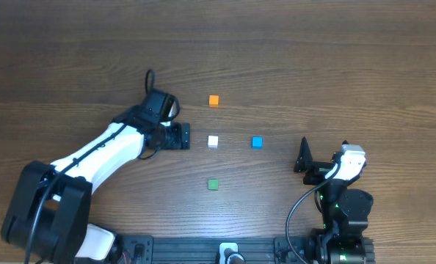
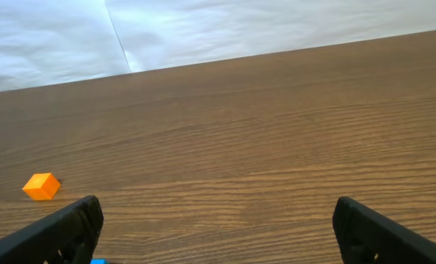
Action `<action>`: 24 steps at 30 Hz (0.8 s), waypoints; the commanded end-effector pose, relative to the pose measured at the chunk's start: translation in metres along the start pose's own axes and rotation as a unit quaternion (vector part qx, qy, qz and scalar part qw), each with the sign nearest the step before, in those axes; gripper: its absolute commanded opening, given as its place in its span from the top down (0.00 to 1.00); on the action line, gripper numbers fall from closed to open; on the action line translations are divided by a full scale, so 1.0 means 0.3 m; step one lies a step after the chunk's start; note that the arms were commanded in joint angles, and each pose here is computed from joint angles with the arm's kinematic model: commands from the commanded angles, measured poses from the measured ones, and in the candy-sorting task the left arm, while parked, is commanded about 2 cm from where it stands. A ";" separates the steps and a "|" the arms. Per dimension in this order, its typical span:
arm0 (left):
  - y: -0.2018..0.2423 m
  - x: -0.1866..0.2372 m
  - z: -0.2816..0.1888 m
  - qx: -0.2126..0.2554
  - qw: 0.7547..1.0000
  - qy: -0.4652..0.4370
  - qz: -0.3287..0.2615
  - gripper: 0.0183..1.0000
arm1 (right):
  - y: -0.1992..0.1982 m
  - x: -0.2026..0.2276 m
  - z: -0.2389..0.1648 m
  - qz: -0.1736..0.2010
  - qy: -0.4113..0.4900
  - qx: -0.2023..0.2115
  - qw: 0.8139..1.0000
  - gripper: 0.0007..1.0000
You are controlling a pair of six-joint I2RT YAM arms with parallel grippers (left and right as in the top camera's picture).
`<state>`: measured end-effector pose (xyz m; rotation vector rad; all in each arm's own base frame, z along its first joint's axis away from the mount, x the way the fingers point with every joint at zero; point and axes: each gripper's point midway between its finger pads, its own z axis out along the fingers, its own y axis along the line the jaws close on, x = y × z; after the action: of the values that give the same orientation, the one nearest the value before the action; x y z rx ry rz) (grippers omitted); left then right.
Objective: Stack Cubes
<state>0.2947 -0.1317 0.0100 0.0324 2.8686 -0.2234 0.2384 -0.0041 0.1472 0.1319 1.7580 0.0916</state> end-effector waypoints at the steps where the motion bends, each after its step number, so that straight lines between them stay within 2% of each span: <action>1: -0.025 -0.025 0.010 -0.014 0.999 -0.002 0.046 0.10 | 0.009 0.016 0.000 -0.001 0.010 -0.007 1.000 0.01; 14: -0.002 0.014 0.022 -0.036 0.998 0.022 0.051 0.18 | 0.009 0.016 0.000 -0.001 0.010 -0.007 1.000 0.01; 19: 0.002 0.012 0.022 -0.040 0.998 0.020 0.049 0.33 | 0.009 0.016 0.000 -0.001 0.010 -0.007 1.000 0.01; 24: 0.013 0.008 0.021 -0.049 0.998 0.016 0.037 0.36 | 0.009 0.016 0.000 -0.001 0.010 -0.007 1.000 0.01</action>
<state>0.2877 -0.1306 0.0012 0.1494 2.9133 -0.0995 0.2384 -0.0041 0.1472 0.1326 1.7580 0.0921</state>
